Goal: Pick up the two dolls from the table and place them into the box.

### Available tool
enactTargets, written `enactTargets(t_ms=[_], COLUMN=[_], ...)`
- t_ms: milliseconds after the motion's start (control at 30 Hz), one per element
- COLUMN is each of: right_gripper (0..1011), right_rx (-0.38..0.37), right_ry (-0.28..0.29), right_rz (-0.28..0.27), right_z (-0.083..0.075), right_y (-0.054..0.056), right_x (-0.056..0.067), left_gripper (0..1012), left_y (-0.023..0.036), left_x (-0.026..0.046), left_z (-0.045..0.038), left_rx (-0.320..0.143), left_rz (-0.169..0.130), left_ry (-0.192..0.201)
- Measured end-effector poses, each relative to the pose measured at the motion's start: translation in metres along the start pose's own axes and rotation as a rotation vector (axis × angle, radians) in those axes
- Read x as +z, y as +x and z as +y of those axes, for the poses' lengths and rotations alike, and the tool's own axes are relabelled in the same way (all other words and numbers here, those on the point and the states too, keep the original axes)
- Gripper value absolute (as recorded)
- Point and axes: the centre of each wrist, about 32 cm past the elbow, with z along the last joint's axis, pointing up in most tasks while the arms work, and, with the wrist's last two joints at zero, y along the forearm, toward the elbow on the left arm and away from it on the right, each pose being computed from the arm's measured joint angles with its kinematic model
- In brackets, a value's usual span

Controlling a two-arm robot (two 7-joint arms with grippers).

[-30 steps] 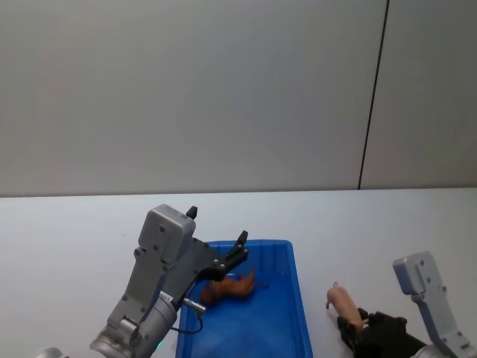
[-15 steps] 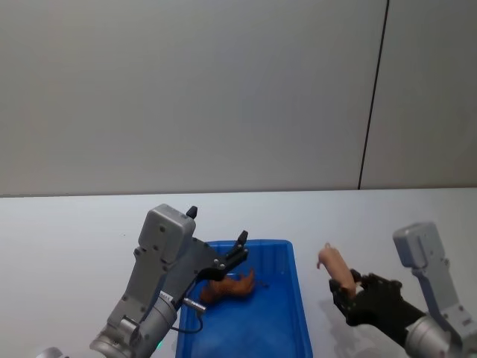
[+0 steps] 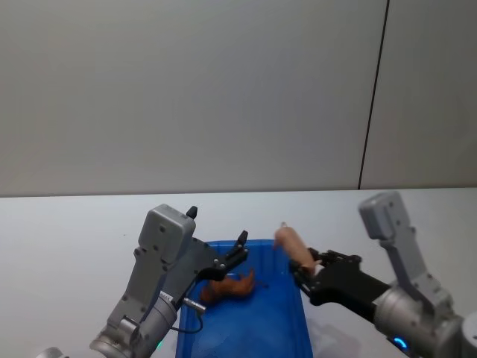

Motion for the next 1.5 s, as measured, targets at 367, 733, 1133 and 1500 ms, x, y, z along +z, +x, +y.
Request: enactTargets(t_ms=[367, 733, 1133, 1500], right_gripper=[590, 912, 1001, 1001], right_rx=[0.090, 0.100, 0.039, -0.014], right_ry=[-0.042, -0.048, -0.048, -0.057], right_rz=[0.018, 0.002, -0.031, -0.038], right_z=[0.027, 0.031, 0.006, -0.019], right_y=[-0.008, -0.006, 0.012, 0.026], right_x=[0.007, 0.006, -0.008, -0.022], left_gripper=[1001, 1001, 1001, 1001], left_y=[0.0000, 0.0000, 0.0000, 0.0000], left_x=[0.0000, 0.0000, 0.0000, 0.0000], left_z=[0.0000, 0.0000, 0.0000, 0.0000], left_rx=[0.000, 0.000, 0.000, 0.000], left_rz=[0.000, 0.000, 0.000, 0.000], left_ry=[0.000, 0.000, 0.000, 0.000])
